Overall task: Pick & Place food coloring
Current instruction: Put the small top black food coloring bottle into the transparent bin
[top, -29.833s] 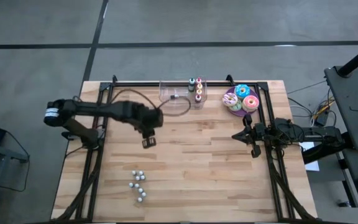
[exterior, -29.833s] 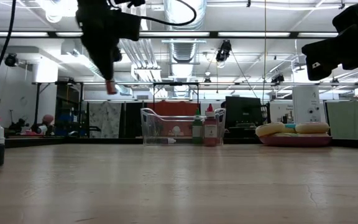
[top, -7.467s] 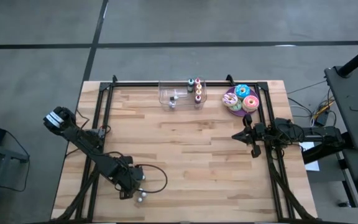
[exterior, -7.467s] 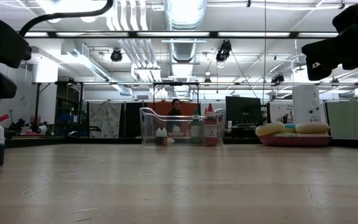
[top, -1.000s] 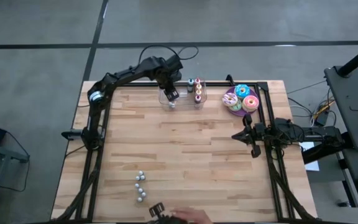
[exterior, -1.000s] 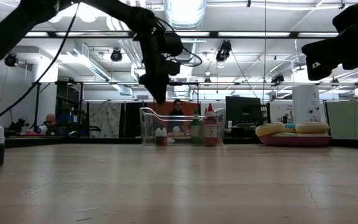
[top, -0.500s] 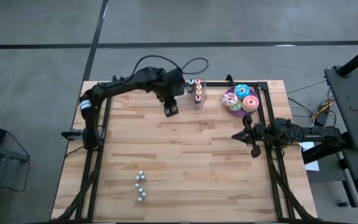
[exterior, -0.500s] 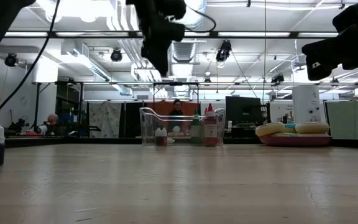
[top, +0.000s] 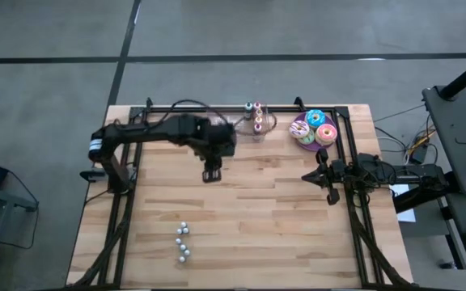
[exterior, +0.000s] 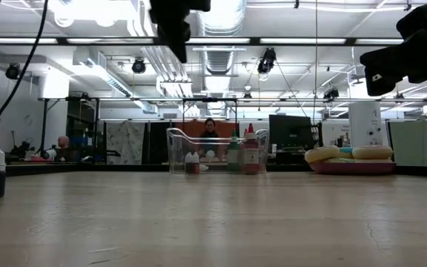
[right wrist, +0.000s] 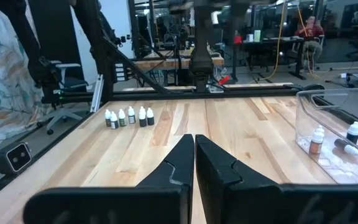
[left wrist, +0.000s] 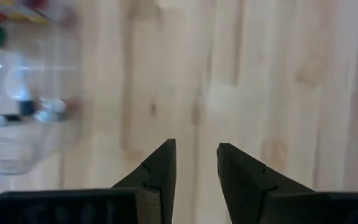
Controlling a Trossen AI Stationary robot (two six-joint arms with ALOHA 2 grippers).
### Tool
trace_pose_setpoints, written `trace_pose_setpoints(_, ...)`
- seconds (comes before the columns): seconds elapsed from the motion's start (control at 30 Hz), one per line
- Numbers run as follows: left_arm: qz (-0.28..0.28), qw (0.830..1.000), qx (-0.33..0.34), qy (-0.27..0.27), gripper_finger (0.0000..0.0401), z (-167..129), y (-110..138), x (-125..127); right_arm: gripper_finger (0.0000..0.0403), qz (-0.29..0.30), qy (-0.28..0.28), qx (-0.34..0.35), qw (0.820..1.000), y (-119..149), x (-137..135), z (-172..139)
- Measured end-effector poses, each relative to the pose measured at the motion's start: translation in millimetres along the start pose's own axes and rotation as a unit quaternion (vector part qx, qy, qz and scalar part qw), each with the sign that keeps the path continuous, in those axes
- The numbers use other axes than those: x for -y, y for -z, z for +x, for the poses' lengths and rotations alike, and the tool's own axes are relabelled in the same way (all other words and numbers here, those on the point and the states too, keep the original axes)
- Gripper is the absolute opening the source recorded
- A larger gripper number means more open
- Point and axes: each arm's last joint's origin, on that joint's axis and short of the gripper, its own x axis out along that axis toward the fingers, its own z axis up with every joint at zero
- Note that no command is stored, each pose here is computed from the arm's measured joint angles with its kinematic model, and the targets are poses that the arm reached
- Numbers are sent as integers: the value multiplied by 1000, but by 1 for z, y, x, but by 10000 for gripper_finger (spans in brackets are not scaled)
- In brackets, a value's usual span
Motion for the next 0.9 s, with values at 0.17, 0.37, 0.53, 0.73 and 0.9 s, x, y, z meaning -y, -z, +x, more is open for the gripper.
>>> trace_pose_setpoints(0.17,18,1000,-18,18,90,12,23,29,8,0,0,0,1000,0,0,0)
trace_pose_setpoints(0.37,30,998,2,62,90,23,57,59,8,0,-1,0,1000,0,0,0)
trace_pose_setpoints(0.53,39,996,-1,79,90,30,88,76,9,0,0,0,1000,0,0,0)
trace_pose_setpoints(0.73,28,996,-22,87,90,36,121,87,8,0,0,-1,1000,0,0,0)
trace_pose_setpoints(0.9,26,995,-35,90,112,45,138,93,8,0,0,0,1000,0,0,0)
